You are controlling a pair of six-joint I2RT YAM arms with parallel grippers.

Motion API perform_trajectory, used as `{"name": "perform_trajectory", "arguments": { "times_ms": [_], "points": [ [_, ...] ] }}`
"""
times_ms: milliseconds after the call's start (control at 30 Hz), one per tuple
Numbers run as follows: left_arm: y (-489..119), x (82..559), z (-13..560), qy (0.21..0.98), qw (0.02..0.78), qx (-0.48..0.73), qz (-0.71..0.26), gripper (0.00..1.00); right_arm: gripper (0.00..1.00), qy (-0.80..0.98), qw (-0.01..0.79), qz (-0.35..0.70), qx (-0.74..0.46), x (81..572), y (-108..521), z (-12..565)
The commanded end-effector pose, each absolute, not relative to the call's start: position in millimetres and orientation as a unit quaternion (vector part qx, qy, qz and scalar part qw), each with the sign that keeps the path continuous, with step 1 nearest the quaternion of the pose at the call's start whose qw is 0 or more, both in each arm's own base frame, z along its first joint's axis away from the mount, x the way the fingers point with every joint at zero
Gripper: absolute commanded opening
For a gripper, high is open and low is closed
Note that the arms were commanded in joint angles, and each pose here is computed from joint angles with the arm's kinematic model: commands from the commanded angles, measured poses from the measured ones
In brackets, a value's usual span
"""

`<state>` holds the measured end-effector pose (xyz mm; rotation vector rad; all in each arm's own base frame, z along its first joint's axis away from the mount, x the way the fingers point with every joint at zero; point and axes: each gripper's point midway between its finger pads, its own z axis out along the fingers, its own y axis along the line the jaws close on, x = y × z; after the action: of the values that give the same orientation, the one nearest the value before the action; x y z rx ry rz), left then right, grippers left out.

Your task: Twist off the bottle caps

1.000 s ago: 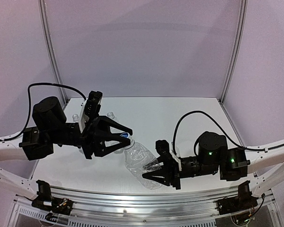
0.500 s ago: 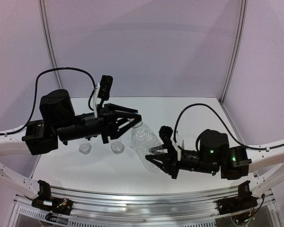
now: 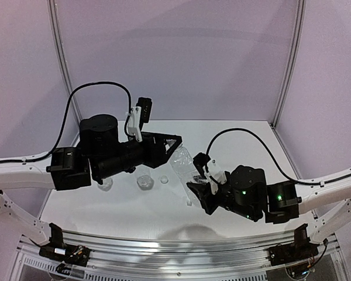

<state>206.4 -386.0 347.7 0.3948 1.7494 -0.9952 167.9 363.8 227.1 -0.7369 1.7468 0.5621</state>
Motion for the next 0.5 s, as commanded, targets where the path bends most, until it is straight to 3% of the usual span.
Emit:
{"name": "perform_trajectory", "arguments": {
  "times_ms": [0, 67, 133, 467],
  "points": [
    [-381, 195, 347, 0.719, 0.523, 0.200, -0.411, 0.65, 0.25, 0.736, 0.559, 0.249, -0.290, 171, 362, 244],
    [-376, 191, 351, 0.713, 0.529, 0.214, -0.409, 0.87, 0.25, 0.734, 0.556, 0.256, -0.296, 168, 364, 244],
    [-367, 186, 357, 0.704, 0.537, 0.228, -0.406, 0.97, 0.25, 0.730, 0.553, 0.265, -0.302, 165, 365, 246],
    [-323, 142, 395, 0.614, 0.531, 0.320, -0.488, 0.99, 0.27, 0.666, 0.517, 0.382, -0.379, 118, 377, 266]
  ]
}}
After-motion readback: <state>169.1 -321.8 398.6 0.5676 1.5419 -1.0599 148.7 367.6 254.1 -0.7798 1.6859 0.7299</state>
